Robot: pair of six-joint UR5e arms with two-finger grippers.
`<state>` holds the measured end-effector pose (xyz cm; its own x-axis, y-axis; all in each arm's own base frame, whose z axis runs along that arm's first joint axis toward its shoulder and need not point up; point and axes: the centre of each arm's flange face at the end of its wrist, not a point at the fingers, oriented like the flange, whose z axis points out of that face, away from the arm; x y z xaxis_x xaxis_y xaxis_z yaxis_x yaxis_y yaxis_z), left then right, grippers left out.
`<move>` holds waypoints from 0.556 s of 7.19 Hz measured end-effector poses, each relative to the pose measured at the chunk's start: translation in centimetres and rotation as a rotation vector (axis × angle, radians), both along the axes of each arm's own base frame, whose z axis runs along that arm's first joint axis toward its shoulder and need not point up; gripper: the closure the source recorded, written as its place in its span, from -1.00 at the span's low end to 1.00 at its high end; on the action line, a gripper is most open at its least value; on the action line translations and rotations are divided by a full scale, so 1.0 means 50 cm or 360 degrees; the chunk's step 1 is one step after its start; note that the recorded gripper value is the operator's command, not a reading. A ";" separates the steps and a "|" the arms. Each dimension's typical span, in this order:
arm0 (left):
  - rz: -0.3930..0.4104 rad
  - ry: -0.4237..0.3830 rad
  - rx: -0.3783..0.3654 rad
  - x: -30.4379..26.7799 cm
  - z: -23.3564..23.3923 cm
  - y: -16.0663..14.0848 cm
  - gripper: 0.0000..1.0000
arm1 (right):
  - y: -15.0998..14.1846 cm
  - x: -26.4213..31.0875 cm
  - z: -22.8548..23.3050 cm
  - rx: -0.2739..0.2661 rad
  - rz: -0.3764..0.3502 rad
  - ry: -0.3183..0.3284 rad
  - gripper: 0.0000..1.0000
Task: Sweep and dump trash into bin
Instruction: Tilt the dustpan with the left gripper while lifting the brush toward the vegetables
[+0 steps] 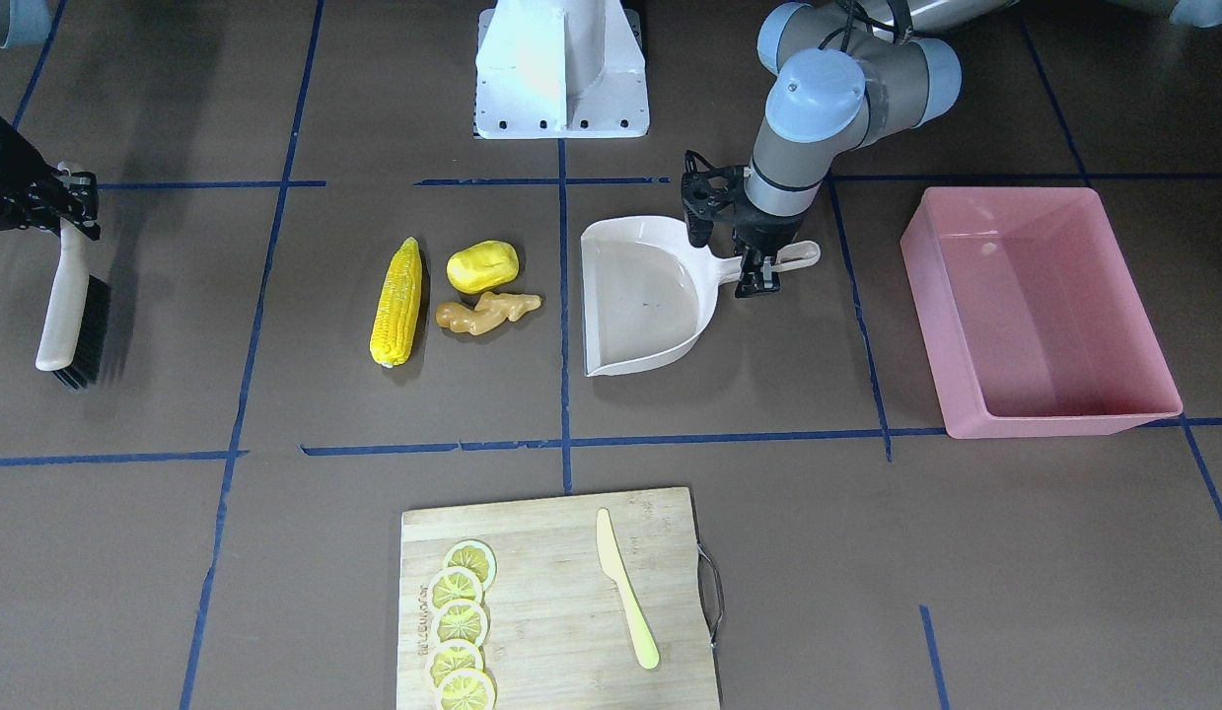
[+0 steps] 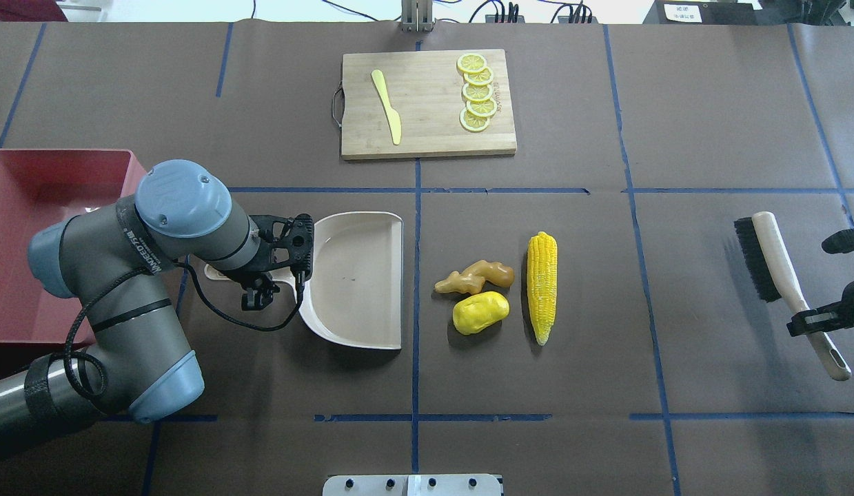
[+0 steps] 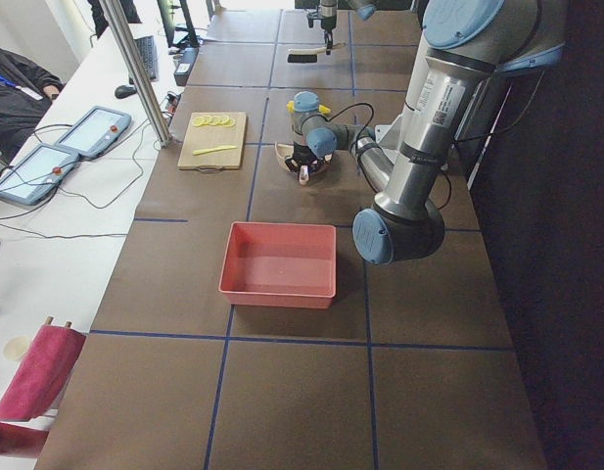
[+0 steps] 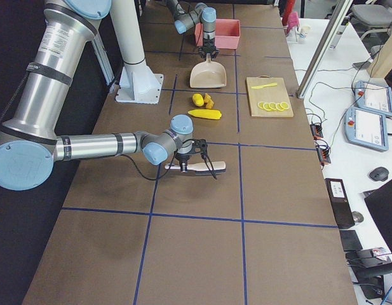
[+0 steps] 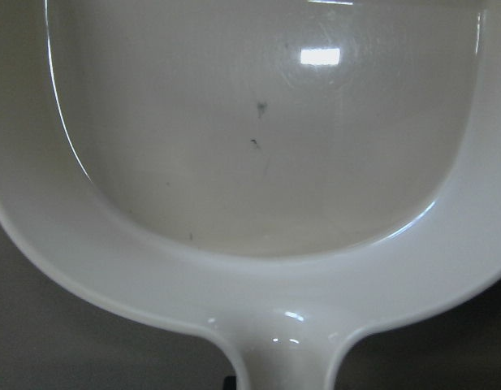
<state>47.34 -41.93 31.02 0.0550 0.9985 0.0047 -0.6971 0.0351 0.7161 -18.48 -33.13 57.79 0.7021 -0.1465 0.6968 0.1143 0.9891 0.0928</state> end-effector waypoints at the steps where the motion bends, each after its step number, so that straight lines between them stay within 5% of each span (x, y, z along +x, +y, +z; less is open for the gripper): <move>1: 0.0005 -0.0016 -0.0005 0.008 -0.003 -0.001 0.97 | 0.002 -0.005 -0.011 0.0003 -0.0010 -0.0012 1.00; 4: 0.0024 -0.0027 -0.0009 0.023 -0.005 0.006 0.97 | 0.018 -0.106 -0.086 -0.0102 0.0028 -0.0086 1.00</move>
